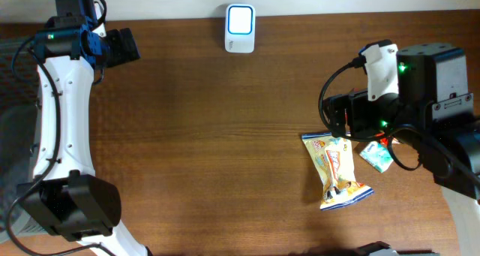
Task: Scan the item barcode
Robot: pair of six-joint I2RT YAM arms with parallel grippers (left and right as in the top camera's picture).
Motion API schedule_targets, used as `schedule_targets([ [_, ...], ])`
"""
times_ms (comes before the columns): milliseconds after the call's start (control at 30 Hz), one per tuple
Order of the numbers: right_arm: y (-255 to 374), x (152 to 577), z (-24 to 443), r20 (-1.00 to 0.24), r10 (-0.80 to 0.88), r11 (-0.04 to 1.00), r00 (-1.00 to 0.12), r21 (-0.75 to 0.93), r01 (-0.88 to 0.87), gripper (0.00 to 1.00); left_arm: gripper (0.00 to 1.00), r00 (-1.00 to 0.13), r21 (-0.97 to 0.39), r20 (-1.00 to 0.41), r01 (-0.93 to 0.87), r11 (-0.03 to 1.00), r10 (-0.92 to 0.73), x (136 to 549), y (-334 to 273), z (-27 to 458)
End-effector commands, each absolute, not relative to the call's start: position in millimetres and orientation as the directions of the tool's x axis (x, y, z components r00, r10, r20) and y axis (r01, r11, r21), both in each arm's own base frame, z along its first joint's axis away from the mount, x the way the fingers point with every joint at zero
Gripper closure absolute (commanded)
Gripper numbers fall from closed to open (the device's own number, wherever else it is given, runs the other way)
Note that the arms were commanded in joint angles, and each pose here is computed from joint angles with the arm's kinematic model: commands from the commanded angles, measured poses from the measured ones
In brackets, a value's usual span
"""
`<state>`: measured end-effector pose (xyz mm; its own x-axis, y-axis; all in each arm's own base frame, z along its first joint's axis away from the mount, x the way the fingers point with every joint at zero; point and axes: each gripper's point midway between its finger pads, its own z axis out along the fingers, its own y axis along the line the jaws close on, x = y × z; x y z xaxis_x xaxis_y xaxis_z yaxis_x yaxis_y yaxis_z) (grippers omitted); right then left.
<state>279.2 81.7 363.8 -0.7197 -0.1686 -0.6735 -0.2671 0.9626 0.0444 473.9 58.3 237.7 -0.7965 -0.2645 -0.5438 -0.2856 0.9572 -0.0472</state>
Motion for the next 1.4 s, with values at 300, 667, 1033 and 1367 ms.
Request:
schedule_targets([
  [300, 48, 302, 337, -0.938, -0.226, 0.944, -0.263, -0.144, -0.297, 0.01, 0.01, -0.786, -0.049, -0.553, -0.3, 0.953, -0.276, 477, 61, 241],
  [667, 28, 243, 239, -0.967, -0.231, 0.959, 0.107, -0.245, -0.144, 0.01, 0.01, -0.786, -0.049, -0.553, -0.3, 0.953, -0.276, 477, 61, 241],
  [1033, 32, 244, 164, -0.973, -0.23, 0.956, -0.001, -0.226, -0.185, 0.01, 0.01, -0.786, -0.05, -0.553, -0.3, 0.953, -0.277, 477, 61, 241],
  [1367, 32, 244, 160, -0.975, -0.223, 0.958, -0.019, -0.216, -0.189, 0.01, 0.01, -0.786, -0.05, -0.553, -0.3, 0.953, -0.277, 477, 61, 241],
])
